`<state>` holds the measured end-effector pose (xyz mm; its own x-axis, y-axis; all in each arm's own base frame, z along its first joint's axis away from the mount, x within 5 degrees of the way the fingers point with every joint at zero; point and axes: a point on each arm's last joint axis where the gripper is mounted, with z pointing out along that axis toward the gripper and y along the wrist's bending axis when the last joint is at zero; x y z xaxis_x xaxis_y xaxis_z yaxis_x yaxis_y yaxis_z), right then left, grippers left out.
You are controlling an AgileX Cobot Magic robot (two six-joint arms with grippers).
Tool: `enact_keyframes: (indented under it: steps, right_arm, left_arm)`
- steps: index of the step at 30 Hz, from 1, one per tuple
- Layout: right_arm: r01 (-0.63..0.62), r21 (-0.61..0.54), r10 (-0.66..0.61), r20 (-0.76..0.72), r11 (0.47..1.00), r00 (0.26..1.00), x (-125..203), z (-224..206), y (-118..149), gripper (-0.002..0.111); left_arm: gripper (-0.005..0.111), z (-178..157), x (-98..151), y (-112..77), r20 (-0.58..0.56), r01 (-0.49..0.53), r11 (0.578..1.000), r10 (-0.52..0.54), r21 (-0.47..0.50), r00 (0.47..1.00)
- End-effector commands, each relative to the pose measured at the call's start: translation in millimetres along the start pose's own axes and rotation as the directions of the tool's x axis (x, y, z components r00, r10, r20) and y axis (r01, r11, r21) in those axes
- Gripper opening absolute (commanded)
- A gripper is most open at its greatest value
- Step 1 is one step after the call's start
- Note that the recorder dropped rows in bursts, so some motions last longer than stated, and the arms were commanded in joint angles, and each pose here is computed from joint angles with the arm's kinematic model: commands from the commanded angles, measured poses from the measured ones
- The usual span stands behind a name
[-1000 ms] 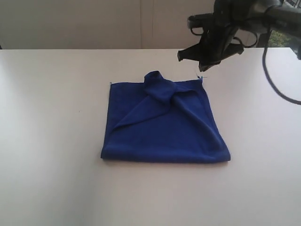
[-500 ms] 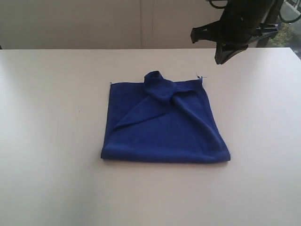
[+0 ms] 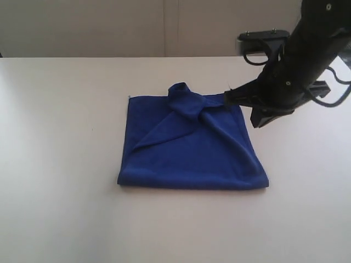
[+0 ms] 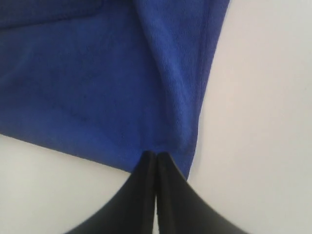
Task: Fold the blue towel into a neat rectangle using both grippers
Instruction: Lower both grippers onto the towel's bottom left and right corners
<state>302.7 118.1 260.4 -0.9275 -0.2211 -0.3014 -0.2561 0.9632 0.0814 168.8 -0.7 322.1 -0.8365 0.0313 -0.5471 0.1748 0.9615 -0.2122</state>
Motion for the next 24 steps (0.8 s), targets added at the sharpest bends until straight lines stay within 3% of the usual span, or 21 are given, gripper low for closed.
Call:
enact_keyframes:
  steps: [1, 9, 10, 12, 14, 18, 22, 24]
  right_arm:
    - [0.014, 0.006, -0.014, 0.005, 1.000, 1.000, 11, 13, -2, 0.000]
    - [0.066, 0.013, -0.066, -0.034, 0.998, 0.997, 30, 34, -6, 0.000]
    - [0.066, 0.014, -0.065, -0.028, 0.998, 0.997, 31, 36, -6, 0.000]
    - [0.058, 0.008, -0.058, -0.005, 0.998, 0.998, 30, 42, -6, 0.000]
    - [0.029, -0.018, -0.029, -0.001, 0.999, 1.000, 28, 50, -4, 0.000]
    - [0.029, -0.085, -0.031, -0.029, 0.996, 0.999, 28, 63, 2, 0.000]
    - [-0.005, -0.137, -0.002, -0.044, 0.991, 0.999, 27, 73, 7, 0.000]
    - [-0.004, -0.157, -0.005, -0.058, 0.988, 0.998, 28, 78, 8, 0.000]
  left_arm:
    - [0.000, -3, 0, -1.8, 0.005, 0.001, 1.000, -0.001, 0.011, 1.000]
    - [0.000, -3, -5, -3.7, 0.057, 0.012, 0.999, -0.014, 0.036, 0.998]
    - [0.000, -1, -7, -4.9, 0.067, 0.028, 0.998, -0.032, 0.062, 0.997]
    - [0.000, 9, -14, -14.9, 0.059, 0.025, 0.977, -0.038, 0.213, 0.998]
    - [0.000, 31, -28, -27.8, 0.060, -0.001, 0.935, -0.022, 0.356, 0.998]
    - [0.000, 94, -31, -67.1, -0.079, -0.056, 0.900, 0.100, 0.432, 0.992]
    - [0.000, 162, -20, -111.5, -0.198, -0.074, 0.896, 0.177, 0.438, 0.964]
    - [0.000, 180, -18, -124.3, -0.214, -0.079, 0.899, 0.187, 0.431, 0.959]
